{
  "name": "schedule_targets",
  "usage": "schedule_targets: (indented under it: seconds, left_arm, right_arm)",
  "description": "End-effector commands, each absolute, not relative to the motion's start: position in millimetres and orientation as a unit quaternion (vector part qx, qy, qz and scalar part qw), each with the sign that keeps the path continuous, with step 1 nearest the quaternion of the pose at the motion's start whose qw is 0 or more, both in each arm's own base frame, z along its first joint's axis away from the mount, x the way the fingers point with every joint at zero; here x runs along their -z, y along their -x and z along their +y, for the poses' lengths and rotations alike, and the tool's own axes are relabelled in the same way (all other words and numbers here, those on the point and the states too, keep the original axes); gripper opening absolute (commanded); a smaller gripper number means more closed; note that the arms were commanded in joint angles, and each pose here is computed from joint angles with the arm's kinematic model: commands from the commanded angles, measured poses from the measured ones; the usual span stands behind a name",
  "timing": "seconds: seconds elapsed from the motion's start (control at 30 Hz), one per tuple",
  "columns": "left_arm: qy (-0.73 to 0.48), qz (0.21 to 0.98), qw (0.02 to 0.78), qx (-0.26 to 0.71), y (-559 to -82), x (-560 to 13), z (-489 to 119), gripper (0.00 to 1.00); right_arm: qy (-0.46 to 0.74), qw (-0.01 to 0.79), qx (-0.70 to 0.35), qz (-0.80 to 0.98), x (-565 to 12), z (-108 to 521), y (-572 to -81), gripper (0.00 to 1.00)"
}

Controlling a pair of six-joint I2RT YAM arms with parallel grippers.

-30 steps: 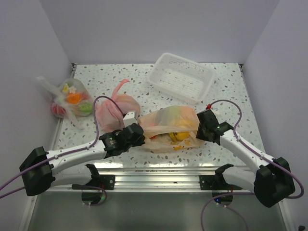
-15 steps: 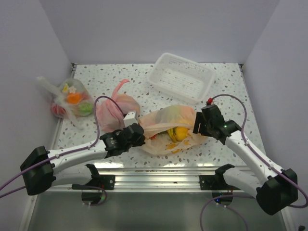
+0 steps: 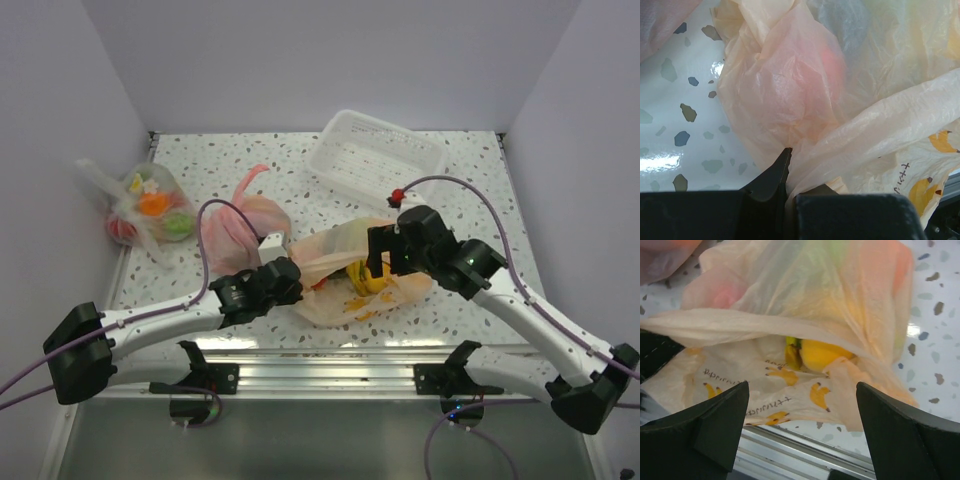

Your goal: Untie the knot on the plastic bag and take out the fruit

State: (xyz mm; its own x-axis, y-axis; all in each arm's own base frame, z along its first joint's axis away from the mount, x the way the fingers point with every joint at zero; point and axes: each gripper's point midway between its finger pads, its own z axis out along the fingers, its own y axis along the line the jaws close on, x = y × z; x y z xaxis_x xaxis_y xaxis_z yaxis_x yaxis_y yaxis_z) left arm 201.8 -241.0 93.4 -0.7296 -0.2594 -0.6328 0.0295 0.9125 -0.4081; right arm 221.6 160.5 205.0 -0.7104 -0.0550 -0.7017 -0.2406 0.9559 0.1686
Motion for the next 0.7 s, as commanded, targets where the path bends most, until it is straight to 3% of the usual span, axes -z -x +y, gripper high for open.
schedule_targets:
  seconds: [0.0, 0.3, 0.67]
  left_arm:
    - [0.077, 0.893, 0.384, 0.223, -212, -117, -254, 0.06]
    - [0.080, 0.892, 0.386, 0.219, -212, -119, -250, 0.05]
    - [0.078, 0.891, 0.388, 0.224, -211, -122, -250, 0.06]
  right_arm:
    - [0.140, 0.356, -0.139, 0.913, -203, 194, -212, 0.92]
    - [0.198, 0.334, -0.116, 0.914, -158, 235, -218, 0.80]
    - [0.168, 0.333, -0.031, 0.927, -99, 204, -248, 0.84]
